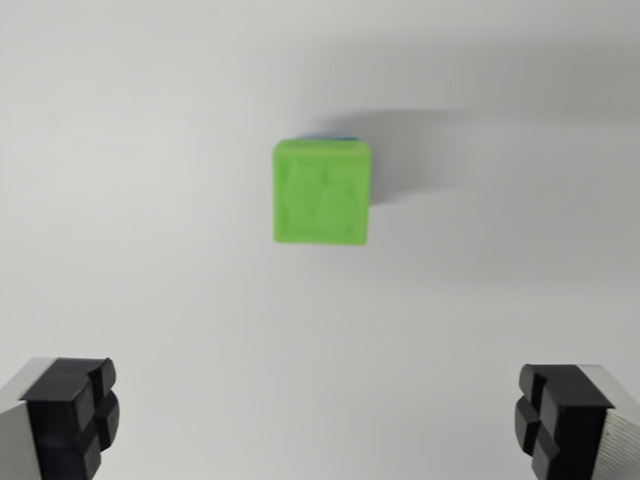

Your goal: Stack cube

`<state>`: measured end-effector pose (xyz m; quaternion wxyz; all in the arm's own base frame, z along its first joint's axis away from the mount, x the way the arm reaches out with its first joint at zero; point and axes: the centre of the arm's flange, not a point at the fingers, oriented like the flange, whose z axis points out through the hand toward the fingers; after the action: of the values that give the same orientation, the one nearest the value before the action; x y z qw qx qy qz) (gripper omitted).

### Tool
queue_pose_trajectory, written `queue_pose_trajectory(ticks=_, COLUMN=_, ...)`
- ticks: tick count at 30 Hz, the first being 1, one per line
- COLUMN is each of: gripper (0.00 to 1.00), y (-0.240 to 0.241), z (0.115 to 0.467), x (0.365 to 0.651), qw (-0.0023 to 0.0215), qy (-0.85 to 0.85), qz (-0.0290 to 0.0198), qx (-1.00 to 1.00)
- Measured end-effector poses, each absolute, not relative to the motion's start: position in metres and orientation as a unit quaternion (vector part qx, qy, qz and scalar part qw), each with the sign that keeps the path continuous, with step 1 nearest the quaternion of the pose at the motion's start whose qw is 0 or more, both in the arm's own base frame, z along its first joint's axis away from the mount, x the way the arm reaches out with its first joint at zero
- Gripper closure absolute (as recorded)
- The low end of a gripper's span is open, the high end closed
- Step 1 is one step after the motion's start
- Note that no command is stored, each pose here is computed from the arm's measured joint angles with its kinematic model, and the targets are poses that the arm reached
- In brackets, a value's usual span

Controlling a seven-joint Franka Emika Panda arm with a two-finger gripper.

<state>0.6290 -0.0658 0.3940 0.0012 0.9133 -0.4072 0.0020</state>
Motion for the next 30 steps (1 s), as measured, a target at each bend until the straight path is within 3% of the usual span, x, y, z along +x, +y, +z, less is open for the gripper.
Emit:
queue_pose_trajectory(ticks=17, gripper=0.00, y=-0.066, z=0.448, x=0.630, qw=0.0015, qy=-0.407, qz=0.0023, qx=0.913)
queue_pose_trajectory(ticks=30, gripper=0.00, y=-0.066, z=0.466, x=0.630, qw=0.0016, qy=-0.407, qz=0.0022, qx=0.913)
